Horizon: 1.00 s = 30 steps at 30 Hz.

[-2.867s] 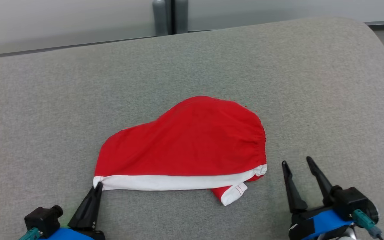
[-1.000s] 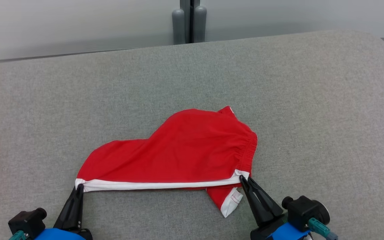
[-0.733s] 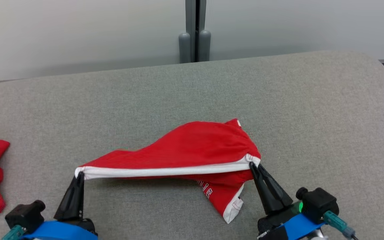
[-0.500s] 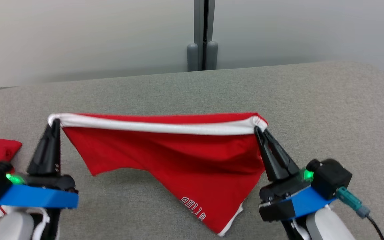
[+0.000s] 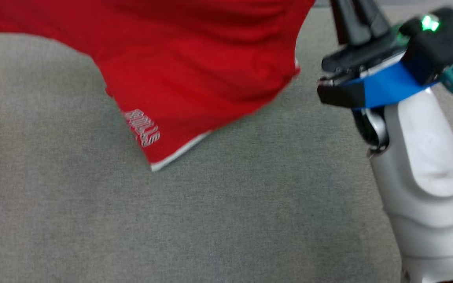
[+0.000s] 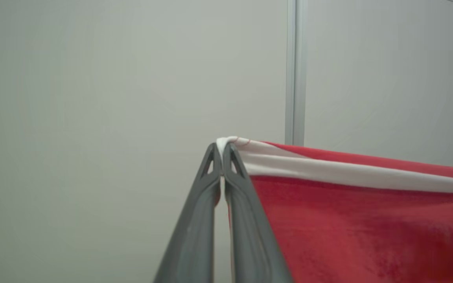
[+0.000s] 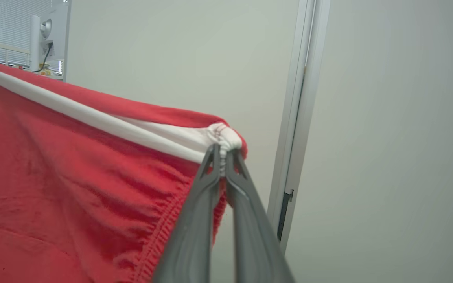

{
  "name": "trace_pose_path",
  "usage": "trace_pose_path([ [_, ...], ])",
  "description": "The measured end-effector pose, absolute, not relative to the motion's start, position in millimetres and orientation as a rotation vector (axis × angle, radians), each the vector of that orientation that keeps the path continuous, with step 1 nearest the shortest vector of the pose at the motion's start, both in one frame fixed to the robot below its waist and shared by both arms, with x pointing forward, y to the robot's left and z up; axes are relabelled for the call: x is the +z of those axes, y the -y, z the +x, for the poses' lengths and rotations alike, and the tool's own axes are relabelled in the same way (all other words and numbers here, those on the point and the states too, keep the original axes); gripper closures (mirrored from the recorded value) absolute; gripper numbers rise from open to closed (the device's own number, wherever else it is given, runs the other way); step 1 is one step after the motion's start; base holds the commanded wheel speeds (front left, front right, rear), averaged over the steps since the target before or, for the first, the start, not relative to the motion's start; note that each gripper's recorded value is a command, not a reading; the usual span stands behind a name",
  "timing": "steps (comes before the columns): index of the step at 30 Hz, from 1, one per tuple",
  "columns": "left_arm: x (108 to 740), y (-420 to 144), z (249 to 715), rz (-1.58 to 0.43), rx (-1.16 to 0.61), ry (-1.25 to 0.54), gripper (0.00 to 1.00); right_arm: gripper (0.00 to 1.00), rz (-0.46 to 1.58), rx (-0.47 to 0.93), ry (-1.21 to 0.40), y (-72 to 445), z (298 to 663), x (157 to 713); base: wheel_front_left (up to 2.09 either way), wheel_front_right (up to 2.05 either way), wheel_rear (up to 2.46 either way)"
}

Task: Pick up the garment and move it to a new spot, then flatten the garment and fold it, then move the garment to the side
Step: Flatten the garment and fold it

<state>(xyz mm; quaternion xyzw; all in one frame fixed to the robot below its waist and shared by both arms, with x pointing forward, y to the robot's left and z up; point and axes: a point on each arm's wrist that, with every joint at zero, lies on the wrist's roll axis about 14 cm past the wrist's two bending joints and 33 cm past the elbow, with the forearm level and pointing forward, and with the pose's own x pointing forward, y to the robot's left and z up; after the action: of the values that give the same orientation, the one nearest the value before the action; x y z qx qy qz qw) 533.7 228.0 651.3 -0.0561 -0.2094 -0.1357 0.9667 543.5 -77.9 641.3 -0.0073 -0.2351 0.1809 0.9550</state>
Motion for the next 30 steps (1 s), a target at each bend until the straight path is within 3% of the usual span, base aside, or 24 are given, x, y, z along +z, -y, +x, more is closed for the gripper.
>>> trace_pose_path([
  [8,661.3,-254.8,549.9,-0.138,-0.212,0.487,1.0,1.0,-0.094,0.355,0.534,64.3,599.6,645.1,0.0,0.0,0.0],
  [12,616.5,-256.0,538.5,-0.161,-0.192,0.373,1.0,1.0,-0.093,0.373,0.471,55.8,601.7,613.6,0.0,0.0,0.0],
  [21,444.1,-237.8,443.7,-0.302,-0.101,-0.137,1.0,1.0,-0.04,0.42,0.092,54.7,519.4,482.4,0.0,0.0,0.0],
  [30,401.2,-223.1,353.2,-0.372,-0.024,-0.294,1.0,1.0,0.078,0.375,-0.086,71.4,426.8,445.4,0.0,0.0,0.0],
])
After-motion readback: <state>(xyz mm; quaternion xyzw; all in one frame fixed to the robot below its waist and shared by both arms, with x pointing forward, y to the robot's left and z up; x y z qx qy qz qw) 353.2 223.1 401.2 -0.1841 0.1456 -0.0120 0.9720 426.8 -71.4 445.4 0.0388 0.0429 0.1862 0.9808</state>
